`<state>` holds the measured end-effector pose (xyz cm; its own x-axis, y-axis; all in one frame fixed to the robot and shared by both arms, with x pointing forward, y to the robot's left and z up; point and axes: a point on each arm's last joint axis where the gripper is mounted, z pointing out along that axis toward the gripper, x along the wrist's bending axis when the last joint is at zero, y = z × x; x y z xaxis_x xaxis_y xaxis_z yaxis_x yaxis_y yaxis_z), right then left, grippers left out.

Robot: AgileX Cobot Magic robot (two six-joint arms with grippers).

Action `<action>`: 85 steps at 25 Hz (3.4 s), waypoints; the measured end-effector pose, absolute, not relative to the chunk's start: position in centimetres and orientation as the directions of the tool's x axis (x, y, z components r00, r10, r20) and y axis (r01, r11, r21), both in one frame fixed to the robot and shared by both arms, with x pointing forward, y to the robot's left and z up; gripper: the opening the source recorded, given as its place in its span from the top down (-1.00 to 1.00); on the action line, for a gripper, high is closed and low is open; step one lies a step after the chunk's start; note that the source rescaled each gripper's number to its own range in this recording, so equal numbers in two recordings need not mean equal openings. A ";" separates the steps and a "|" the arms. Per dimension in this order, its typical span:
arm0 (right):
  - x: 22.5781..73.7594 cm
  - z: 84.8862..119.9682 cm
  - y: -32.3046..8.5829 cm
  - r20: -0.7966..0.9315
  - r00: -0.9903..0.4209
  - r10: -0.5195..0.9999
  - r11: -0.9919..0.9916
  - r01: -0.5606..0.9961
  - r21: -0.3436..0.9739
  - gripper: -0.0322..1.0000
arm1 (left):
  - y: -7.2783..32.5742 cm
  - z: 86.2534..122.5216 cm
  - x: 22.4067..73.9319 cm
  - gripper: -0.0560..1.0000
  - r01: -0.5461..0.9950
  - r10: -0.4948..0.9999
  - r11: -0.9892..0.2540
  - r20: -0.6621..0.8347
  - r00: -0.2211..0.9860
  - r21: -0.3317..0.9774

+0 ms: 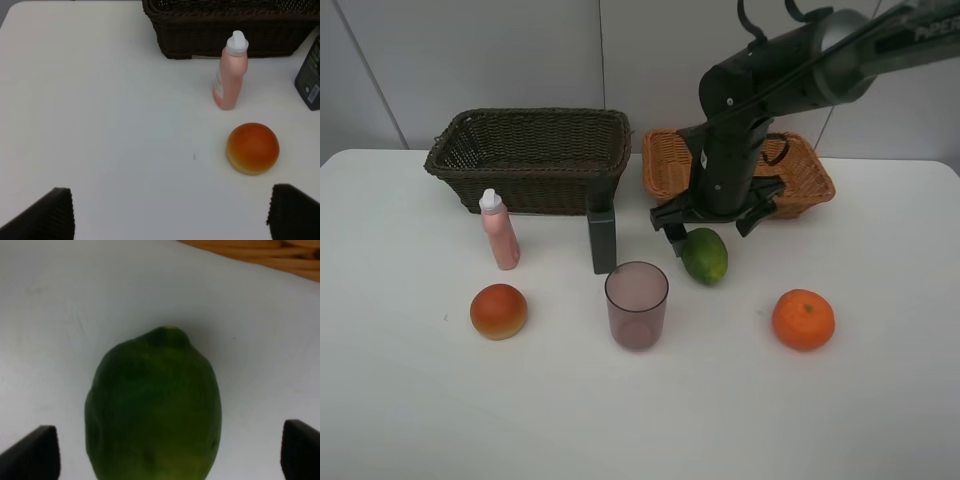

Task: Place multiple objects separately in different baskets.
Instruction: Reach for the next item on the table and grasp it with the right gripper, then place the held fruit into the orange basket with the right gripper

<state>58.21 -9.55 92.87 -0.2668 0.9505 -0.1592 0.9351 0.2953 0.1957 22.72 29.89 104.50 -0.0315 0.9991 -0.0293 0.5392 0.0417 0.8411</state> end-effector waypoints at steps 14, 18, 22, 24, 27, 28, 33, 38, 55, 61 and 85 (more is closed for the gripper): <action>58.8 91.0 -9.0 -0.138 -0.279 0.950 0.304 0.927 0.221 -0.88 | 29.9 104.5 22.7 -1.00 0.539 0.999 0.042 -0.029 -0.032 0.841; 58.9 89.9 -9.0 -0.144 -0.281 0.949 0.306 0.931 0.199 -0.88 | 29.9 104.5 22.7 -1.00 0.539 0.999 0.042 -0.029 -0.032 0.841; 58.9 89.2 -8.9 -0.147 -0.284 0.948 0.309 0.933 0.187 -0.88 | 29.9 104.5 22.7 -1.00 0.539 0.999 0.042 -0.029 -0.032 0.841; 58.9 88.8 -8.9 -0.149 -0.285 0.947 0.310 0.934 0.179 -0.88 | 29.9 104.5 22.7 -1.00 0.539 0.999 0.042 -0.029 -0.032 0.841; 58.9 88.1 -8.9 -0.152 -0.286 0.946 0.310 0.937 0.164 -0.88 | 29.9 104.5 22.7 -1.00 0.539 0.999 0.042 -0.029 -0.032 0.841; 58.9 88.0 -8.9 -0.152 -0.287 0.946 0.311 0.936 0.165 -0.88 | 29.9 104.5 22.7 -1.00 0.539 0.999 0.042 -0.029 -0.032 0.841; 58.9 88.0 -8.9 -0.154 -0.289 0.945 0.314 0.935 0.167 -0.82 | 29.9 104.5 22.7 -1.00 0.539 0.999 0.042 -0.029 -0.032 0.841; 59.0 88.0 -8.9 -0.156 -0.291 0.944 0.316 0.933 0.171 -0.04 | 29.9 104.5 22.7 -1.00 0.539 0.999 0.042 -0.029 -0.032 0.841; 58.9 88.0 -9.0 -0.165 -0.291 0.942 0.317 0.935 0.160 0.10 | 29.9 104.5 22.7 -1.00 0.539 0.999 0.042 -0.029 -0.032 0.841; 58.8 88.0 -9.1 -0.174 -0.292 0.941 0.318 0.937 0.147 0.10 | 29.9 104.5 22.7 -1.00 0.539 0.999 0.042 -0.029 -0.032 0.841; 56.1 98.3 -11.5 -0.205 -0.313 0.927 0.352 0.915 0.197 0.10 | 29.9 104.5 22.7 -1.00 0.539 0.999 0.042 -0.029 -0.032 0.841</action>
